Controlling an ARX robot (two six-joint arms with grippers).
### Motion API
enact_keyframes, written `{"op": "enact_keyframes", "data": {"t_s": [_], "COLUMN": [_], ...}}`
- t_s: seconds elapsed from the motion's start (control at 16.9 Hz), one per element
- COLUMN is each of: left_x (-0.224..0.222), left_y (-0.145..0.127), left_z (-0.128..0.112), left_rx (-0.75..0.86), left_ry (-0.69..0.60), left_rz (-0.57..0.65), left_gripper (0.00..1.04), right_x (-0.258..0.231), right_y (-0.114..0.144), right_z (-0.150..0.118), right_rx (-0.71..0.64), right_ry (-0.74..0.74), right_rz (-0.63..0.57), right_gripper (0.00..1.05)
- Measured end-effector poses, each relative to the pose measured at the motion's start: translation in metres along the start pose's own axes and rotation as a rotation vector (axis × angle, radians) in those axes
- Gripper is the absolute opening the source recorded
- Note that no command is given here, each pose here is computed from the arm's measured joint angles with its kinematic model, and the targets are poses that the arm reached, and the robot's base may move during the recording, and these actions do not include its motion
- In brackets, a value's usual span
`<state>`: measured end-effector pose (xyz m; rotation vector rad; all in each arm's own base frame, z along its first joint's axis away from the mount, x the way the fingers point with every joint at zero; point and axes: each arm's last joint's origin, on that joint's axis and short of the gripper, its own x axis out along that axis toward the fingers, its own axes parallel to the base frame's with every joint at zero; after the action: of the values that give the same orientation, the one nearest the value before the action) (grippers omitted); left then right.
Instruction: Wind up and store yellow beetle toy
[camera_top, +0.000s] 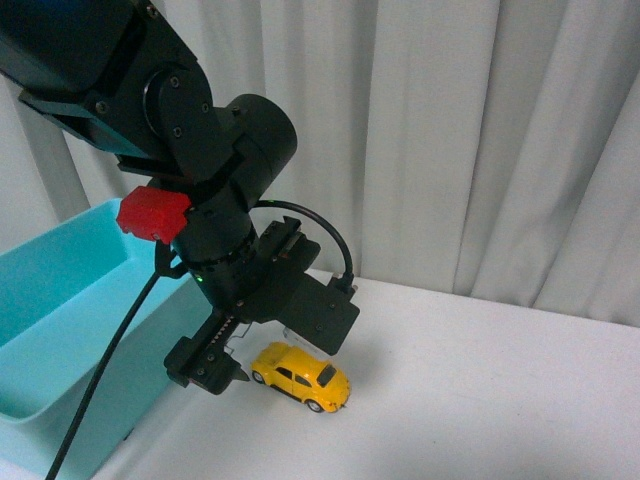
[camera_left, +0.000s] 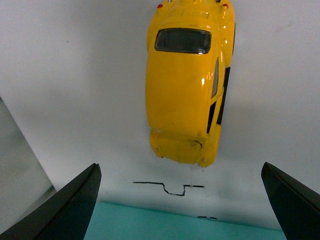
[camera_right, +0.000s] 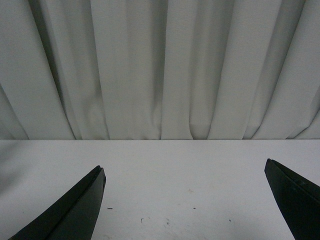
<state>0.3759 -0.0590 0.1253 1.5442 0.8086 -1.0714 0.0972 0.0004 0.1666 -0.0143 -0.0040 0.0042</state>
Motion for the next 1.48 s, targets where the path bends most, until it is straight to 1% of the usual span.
{"op": "enact_keyframes", "data": {"t_s": [0.06, 0.24, 0.41, 0.77, 0.89, 0.94, 1.12, 1.24, 1.36, 1.48], "left_x": [0.013, 0.025, 0.037, 0.042, 0.042, 0.041, 0.04, 0.039, 0.037, 0.034], "left_y": [0.001, 0.001, 0.001, 0.009, 0.01, 0.011, 0.012, 0.014, 0.015, 0.017], "left_z": [0.011, 0.018, 0.018, 0.017, 0.018, 0.019, 0.018, 0.018, 0.017, 0.017], "left_rx": [0.029, 0.036, -0.006, -0.141, -0.167, -0.176, -0.185, -0.184, -0.176, -0.16], "left_ry": [-0.012, -0.009, 0.019, 0.065, 0.07, 0.07, 0.073, 0.072, 0.065, 0.029], "left_rz": [-0.018, -0.033, -0.055, -0.067, -0.069, -0.071, -0.075, -0.076, -0.087, -0.098], "left_gripper": [0.98, 0.98, 0.98, 0.98, 0.8, 0.7, 0.48, 0.4, 0.38, 0.38], "right_x": [0.0, 0.0, 0.0, 0.0, 0.0, 0.0, 0.0, 0.0, 0.0, 0.0], "right_y": [0.0, 0.0, 0.0, 0.0, 0.0, 0.0, 0.0, 0.0, 0.0, 0.0], "right_z": [0.0, 0.0, 0.0, 0.0, 0.0, 0.0, 0.0, 0.0, 0.0, 0.0], "right_rx": [0.0, 0.0, 0.0, 0.0, 0.0, 0.0, 0.0, 0.0, 0.0, 0.0], "right_ry": [0.0, 0.0, 0.0, 0.0, 0.0, 0.0, 0.0, 0.0, 0.0, 0.0], "right_rz": [0.0, 0.0, 0.0, 0.0, 0.0, 0.0, 0.0, 0.0, 0.0, 0.0], "right_gripper": [0.98, 0.98, 0.98, 0.98, 0.98, 0.98, 0.98, 0.98, 0.98, 0.98]}}
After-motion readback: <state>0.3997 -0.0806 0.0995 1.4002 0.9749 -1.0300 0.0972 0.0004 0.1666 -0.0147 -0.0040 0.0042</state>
